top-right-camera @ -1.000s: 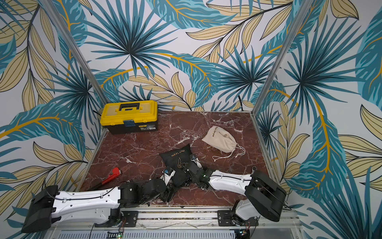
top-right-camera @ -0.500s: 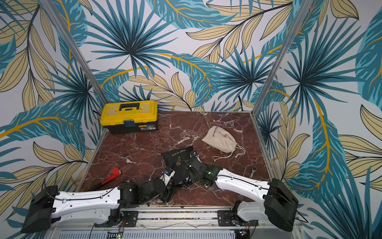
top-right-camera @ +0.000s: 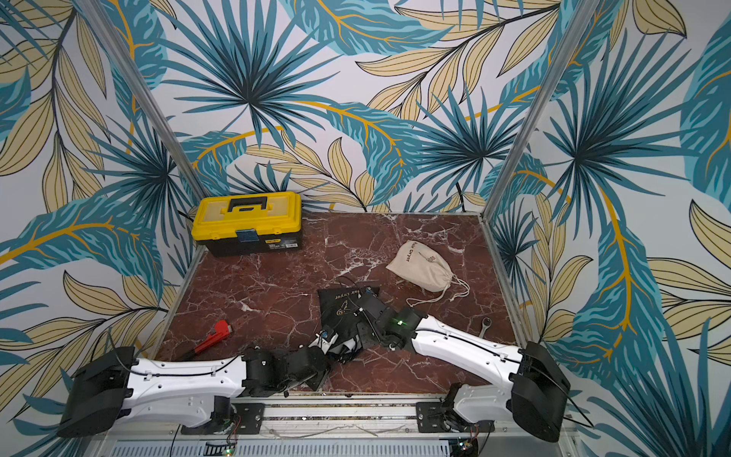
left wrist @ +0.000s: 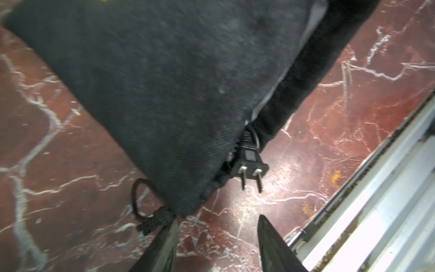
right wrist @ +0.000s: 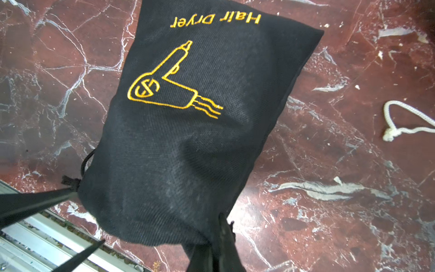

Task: Pack away hair dryers
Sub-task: Pick up the drawstring bag from the center of the board.

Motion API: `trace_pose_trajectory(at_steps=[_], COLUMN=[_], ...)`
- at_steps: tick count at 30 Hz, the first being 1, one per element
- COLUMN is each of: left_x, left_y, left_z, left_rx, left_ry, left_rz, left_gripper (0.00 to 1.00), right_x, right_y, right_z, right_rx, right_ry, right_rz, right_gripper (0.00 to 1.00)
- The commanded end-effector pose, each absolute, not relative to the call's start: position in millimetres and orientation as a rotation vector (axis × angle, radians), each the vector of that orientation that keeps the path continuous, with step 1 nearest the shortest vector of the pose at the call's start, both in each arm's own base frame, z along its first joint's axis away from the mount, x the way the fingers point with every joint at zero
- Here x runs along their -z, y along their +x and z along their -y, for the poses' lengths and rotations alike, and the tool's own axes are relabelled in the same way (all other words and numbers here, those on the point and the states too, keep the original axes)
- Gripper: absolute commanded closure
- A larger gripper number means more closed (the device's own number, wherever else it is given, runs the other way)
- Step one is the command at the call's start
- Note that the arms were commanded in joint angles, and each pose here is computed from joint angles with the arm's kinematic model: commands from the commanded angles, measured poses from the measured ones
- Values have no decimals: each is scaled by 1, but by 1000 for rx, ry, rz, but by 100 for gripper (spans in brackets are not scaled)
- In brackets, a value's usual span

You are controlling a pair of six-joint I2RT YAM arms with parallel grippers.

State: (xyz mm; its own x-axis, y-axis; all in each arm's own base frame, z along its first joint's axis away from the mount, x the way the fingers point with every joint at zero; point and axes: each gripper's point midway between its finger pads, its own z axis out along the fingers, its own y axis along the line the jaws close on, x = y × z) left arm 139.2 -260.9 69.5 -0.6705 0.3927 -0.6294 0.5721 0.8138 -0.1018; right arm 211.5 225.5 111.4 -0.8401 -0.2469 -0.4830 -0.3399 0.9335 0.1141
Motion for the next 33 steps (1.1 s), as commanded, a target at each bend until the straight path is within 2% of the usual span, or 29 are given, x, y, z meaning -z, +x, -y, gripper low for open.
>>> trace_pose_trajectory(at_steps=[1, 16, 19, 24, 33], left_x=[-104, -87, -84, -67, -81], left_y=[155, 161, 166, 172, 180], left_z=[262, 278, 276, 277, 277], left_rx=[380, 272, 231, 120, 100], left_ry=[620, 743, 711, 746, 730], left_rz=[-2290, -2297, -2297, -2320, -2271], left_gripper=[45, 49, 55, 59, 91], right_x=[-104, -116, -115, -116, -112], right_y=[204, 210, 209, 209, 200], right_z=[-220, -223, -222, -222, -216], right_rx=[-260, -314, -313, -353, -354], right_ry=[-421, -368, -366, -339, -351], right_rz=[-2652, -2638, -2645, -2645, -2682], right_gripper=[100, 100, 100, 100, 100])
